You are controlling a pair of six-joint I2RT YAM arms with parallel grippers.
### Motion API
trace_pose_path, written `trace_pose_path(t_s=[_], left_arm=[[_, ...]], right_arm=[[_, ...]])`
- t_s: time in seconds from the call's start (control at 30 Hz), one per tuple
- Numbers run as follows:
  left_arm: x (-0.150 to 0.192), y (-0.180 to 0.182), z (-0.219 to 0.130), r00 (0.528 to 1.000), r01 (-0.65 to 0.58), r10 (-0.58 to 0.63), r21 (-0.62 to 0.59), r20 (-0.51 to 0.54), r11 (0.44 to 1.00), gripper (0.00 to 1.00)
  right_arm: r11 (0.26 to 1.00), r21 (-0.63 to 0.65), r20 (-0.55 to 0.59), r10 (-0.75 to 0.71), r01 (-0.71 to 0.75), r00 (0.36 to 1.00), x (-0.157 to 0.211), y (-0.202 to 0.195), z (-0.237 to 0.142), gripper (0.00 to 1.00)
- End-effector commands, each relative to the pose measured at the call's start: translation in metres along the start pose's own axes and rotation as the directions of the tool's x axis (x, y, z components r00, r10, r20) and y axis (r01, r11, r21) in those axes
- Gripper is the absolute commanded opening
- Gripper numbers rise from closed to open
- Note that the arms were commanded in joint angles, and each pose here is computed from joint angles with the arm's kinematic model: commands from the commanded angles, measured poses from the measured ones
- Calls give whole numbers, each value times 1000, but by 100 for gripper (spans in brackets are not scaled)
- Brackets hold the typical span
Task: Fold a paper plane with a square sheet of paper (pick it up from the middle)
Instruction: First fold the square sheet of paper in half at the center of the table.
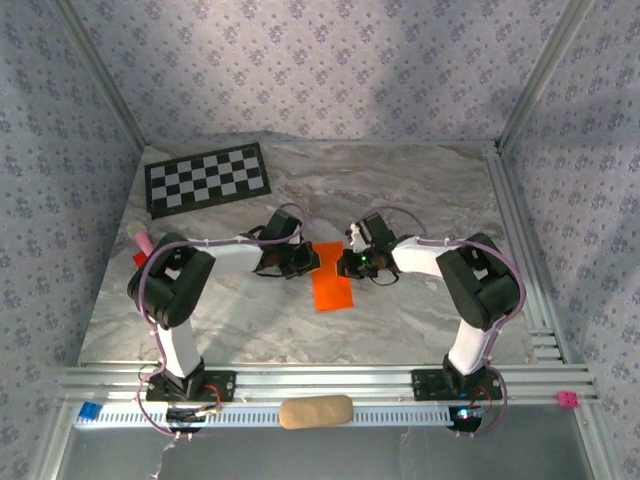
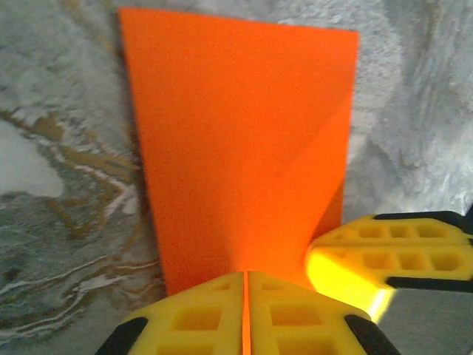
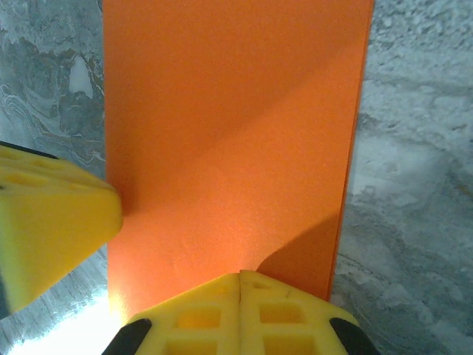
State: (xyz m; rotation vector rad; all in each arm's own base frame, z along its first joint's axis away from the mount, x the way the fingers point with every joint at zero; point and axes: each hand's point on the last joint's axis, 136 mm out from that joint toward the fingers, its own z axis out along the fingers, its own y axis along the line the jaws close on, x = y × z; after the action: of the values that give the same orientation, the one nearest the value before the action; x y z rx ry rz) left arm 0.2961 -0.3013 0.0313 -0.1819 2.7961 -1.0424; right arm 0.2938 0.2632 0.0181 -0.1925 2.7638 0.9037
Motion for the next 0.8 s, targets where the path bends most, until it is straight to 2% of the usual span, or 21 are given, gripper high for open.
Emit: trace_pose_path(t_s=[0.0,0.1,0.23,0.53,0.67,0.77], left_arm=[[3,10,7,1000,14,-14,4,4,1000,11],[10,26,8,1000,17,-17,-37,0,999,11],[10,27,1,1000,-13,13,-60,7,998,11],[14,-21,-26,997,-66,65,14,29,998,15],[33,-27,-19,998,-64,65,31,-11,997,15],[47,-17,-7,998,-55,56,16,-43,998,14]], right_arm=[[975,208,-146,113,-81,983,55,-56,5,0],[975,207,-145,115,-84,983,55,-57,5,0],[975,206,-141,115,-85,983,54,-56,5,0],[976,198,-138,114,-85,984,52,-53,4,0],[976,198,-136,113,-85,984,51,-53,5,0],[975,203,-137,115,-86,984,52,-54,5,0]])
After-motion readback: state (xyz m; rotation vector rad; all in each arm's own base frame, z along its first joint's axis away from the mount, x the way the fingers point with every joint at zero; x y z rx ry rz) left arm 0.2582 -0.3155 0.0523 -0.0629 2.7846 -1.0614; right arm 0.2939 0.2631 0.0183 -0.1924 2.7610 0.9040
